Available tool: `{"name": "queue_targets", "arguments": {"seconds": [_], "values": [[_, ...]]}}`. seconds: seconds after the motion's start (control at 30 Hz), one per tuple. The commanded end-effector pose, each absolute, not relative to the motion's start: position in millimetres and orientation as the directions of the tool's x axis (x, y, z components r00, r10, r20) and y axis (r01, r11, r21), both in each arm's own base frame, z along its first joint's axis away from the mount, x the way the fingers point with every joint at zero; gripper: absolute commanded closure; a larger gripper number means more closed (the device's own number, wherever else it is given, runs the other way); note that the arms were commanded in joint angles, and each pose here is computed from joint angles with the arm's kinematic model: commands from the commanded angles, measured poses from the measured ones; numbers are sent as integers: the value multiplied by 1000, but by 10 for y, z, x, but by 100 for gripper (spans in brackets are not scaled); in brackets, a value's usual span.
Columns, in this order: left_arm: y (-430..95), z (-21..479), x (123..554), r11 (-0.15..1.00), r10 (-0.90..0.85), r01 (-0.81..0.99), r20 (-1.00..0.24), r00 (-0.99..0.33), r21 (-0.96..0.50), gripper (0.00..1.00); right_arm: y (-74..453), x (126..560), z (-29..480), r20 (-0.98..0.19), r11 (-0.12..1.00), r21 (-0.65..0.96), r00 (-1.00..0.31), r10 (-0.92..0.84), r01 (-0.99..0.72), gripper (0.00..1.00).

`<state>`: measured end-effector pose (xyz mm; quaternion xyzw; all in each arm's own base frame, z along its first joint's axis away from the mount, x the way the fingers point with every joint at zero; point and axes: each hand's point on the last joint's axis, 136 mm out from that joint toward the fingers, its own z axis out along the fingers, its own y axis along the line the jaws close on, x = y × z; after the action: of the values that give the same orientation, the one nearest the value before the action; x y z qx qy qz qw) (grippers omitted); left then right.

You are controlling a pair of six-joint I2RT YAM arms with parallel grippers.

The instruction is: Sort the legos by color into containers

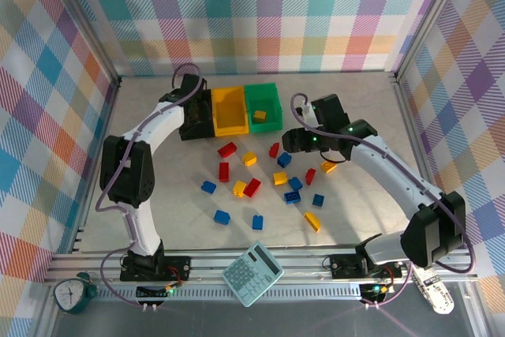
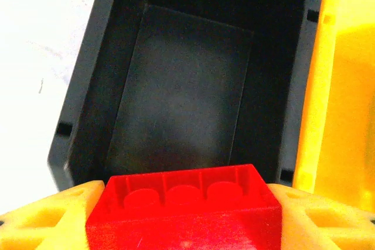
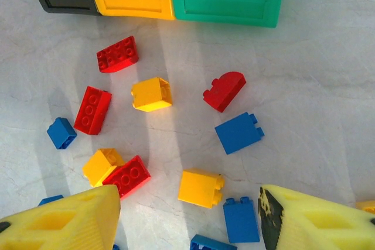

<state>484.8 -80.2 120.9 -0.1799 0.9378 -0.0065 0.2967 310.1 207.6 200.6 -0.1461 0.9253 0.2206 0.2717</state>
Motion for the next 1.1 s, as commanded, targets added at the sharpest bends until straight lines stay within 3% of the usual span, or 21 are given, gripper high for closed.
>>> {"name": "queue_targets", "arguments": {"seconds": [0.0,0.1,0.23,0.3,0.6,1.07], "values": [[-701,1378,5084,940,-318,-324,-609,-727,-104,52,2037,2987,2065,-565,858,341,-813,-140,-384,35],[-658,1370,5157,940,-317,-328,-612,-725,-99,44,2005,2950,2062,-565,862,339,-814,-135,-378,35],[-600,1390,5198,936,-322,-340,-609,-725,-90,22,1984,2935,2061,-563,865,335,-816,-134,-373,35],[-590,1401,5206,936,-323,-340,-609,-725,-92,17,1984,2935,2061,-563,866,336,-816,-132,-372,34],[-620,1604,5007,944,-315,-306,-606,-730,-121,14,2097,2930,1973,-547,847,347,-821,-165,-402,34],[-715,1844,3929,938,-346,-283,-554,-757,-199,12,3024,2979,1334,-492,758,281,-766,-413,-589,35]]}}
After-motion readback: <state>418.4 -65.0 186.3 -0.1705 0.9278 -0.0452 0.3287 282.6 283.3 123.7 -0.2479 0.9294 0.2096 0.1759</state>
